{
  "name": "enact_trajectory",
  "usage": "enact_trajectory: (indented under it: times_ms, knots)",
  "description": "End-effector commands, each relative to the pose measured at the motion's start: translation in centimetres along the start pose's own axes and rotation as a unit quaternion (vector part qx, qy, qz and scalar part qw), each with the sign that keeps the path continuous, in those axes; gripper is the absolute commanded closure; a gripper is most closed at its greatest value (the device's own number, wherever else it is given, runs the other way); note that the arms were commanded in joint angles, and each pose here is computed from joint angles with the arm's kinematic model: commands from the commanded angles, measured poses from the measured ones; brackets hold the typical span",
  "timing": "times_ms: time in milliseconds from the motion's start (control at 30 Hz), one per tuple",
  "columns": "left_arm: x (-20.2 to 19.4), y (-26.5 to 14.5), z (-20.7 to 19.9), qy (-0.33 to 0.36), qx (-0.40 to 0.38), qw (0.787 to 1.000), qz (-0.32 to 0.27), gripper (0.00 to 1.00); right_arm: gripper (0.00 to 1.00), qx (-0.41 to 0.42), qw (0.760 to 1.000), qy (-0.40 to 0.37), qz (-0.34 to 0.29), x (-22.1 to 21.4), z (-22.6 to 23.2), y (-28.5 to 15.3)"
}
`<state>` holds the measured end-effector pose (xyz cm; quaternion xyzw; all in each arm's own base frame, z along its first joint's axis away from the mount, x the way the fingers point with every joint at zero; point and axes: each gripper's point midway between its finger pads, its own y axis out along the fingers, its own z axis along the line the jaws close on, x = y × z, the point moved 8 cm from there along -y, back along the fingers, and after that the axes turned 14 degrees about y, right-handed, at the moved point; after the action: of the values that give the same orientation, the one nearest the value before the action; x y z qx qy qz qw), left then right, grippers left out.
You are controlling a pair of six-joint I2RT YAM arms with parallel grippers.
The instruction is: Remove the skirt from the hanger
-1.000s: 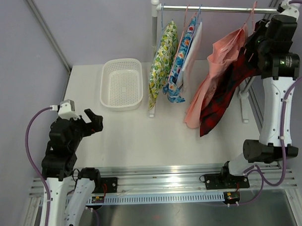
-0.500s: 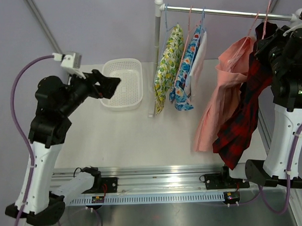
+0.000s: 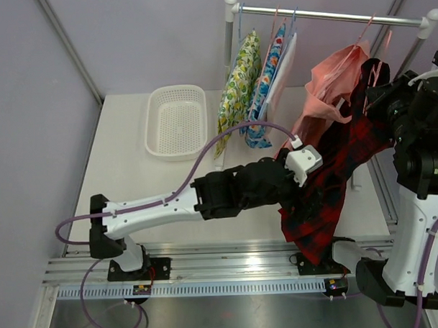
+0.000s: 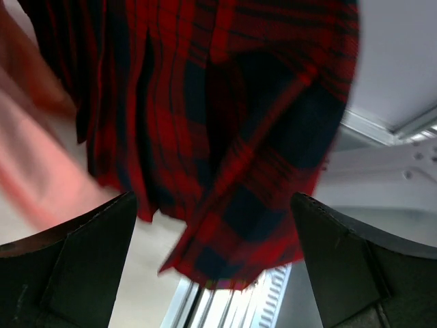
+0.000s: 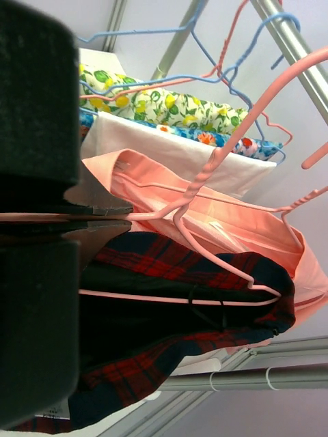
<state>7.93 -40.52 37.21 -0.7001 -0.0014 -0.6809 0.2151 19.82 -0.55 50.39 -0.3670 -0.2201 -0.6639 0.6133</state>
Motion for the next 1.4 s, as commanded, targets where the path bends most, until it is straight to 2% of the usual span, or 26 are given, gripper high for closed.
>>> enact_trajectory:
  times_ms: [0, 300, 433, 667, 833, 1000, 1067, 1133, 1200, 1233, 1367]
  knots:
    - [6.2, -0.5, 0.9, -0.006, 0.062, 0.992, -0.111, 0.01, 1.0, 0.073, 0.996, 0.02, -0.049, 2.0, 2.2, -3.1]
    - [7.4, 1.2, -1.9, -0.026, -0.006, 0.99, -0.136, 0.01, 1.0, 0.076, 0.996, 0.024, -0.041, 1.1, 1.7, -3.2]
    - [6.2, 2.3, -4.1, -0.044, -0.038, 0.991, -0.123, 0.01, 1.0, 0.078, 0.996, 0.021, -0.041, 1.3, 1.9, -2.7]
    - [5.1, 2.2, -7.0, -0.045, -0.04, 0.993, -0.105, 0.01, 1.0, 0.082, 0.996, 0.01, -0.046, 1.7, 2.5, -2.6]
    - [3.6, 2.8, -7.2, -0.036, 0.003, 0.995, -0.098, 0.01, 1.0, 0.085, 0.995, -0.004, -0.058, 2.2, 3.1, -3.4]
    - [2.8, 5.3, -6.1, -0.015, 0.086, 0.992, -0.094, 0.02, 1.0, 0.096, 0.994, -0.002, -0.055, 2.1, 3.3, -4.7]
    - [2.9, 5.8, -5.4, -0.01, 0.12, 0.988, -0.095, 0.07, 1.0, 0.104, 0.993, 0.0, -0.055, 2.2, 3.4, -5.6]
    - [3.3, 6.5, -5.1, -0.008, 0.133, 0.986, -0.1, 0.23, 1.0, 0.108, 0.993, 0.004, -0.055, 2.2, 3.4, -6.1]
    - [3.8, 6.6, -4.7, -0.014, 0.15, 0.983, -0.107, 0.86, 1.0, 0.109, 0.992, 0.006, -0.057, 2.2, 3.3, -6.5]
    - [4.6, 6.4, -4.7, -0.024, 0.158, 0.981, -0.114, 1.0, 1.0, 0.103, 0.993, 0.007, -0.06, 2.3, 3.2, -6.5]
    - [4.4, 4.1, -6.1, -0.022, 0.17, 0.98, -0.105, 1.0, 1.0, 0.089, 0.994, 0.004, -0.065, 2.3, 2.9, -6.1]
